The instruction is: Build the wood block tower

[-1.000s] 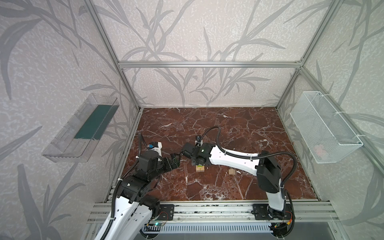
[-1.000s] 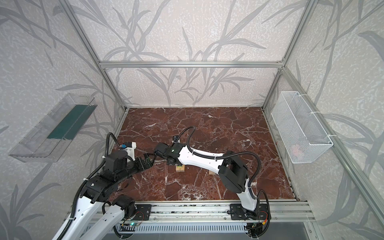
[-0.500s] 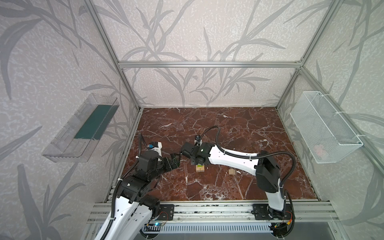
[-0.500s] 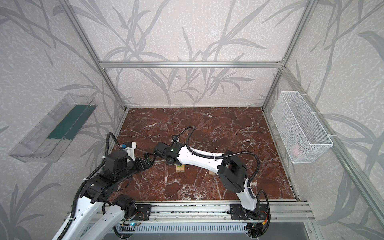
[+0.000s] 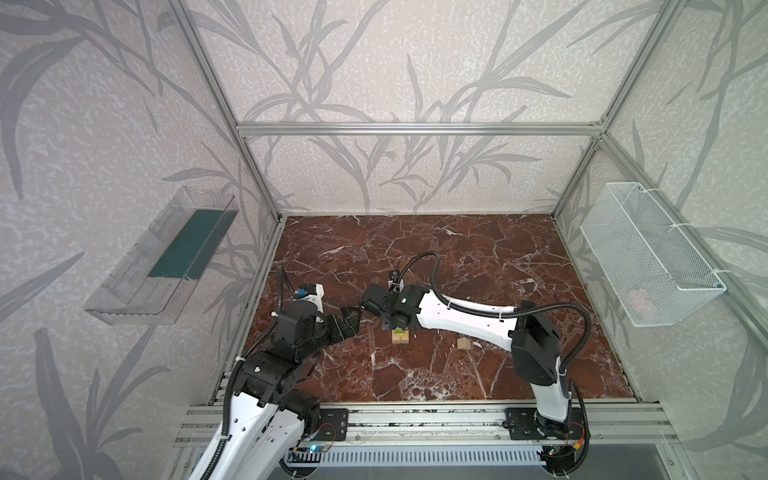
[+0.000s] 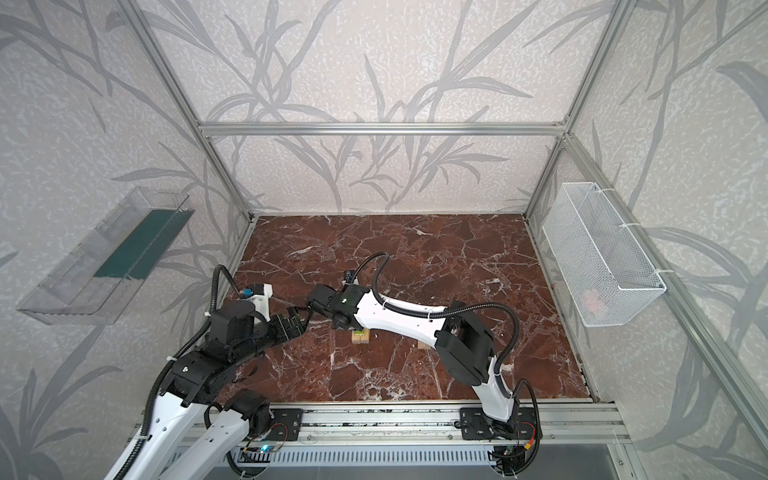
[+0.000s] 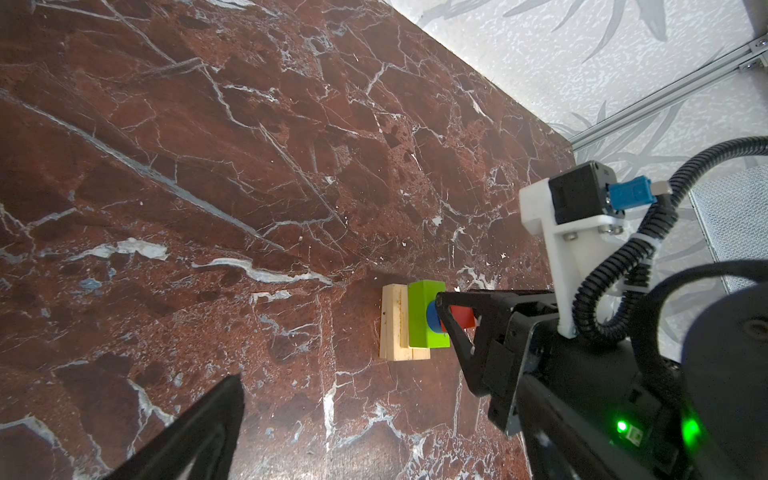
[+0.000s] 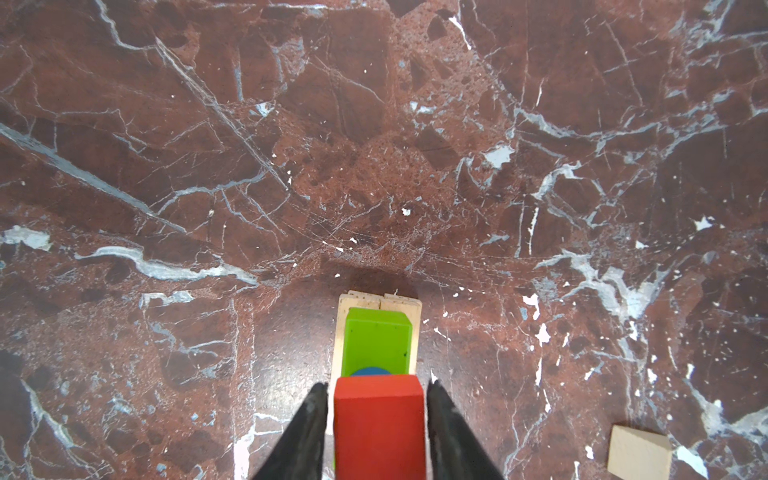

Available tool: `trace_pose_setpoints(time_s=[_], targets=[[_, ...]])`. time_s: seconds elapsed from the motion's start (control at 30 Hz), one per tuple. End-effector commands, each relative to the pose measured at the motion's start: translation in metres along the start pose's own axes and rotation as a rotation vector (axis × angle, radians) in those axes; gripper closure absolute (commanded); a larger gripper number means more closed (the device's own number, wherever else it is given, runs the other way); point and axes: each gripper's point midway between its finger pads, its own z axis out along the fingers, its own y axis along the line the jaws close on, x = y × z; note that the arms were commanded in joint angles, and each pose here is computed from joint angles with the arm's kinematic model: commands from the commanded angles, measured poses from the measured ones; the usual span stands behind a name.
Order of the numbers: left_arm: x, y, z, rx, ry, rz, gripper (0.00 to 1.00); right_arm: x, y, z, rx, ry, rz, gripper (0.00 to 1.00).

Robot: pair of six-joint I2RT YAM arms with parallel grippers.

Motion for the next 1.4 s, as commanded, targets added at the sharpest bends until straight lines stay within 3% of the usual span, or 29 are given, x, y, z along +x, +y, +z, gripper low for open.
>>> trace_pose_setpoints(time_s=[0.0,0.3,0.83,1.37], targets=[[0.000,0.002,0.001,-0.007,0.001,0.005,0.00,-0.003,0.003,-0.003,-0.002,0.000,-0.002,0.54],[0.001,0.003,0.000,-0.011,0.002,0.006,0.00,0.002,-0.003,-0.011,-0.005,0.016,0.005,0.45],[0.001,0.002,0.000,-0.009,0.001,0.004,0.00,0.003,0.000,-0.012,-0.034,0.018,0.020,0.57],[0.001,0.002,0.000,-0.008,0.002,0.004,0.00,0.001,0.000,-0.016,-0.041,0.013,0.028,0.55]])
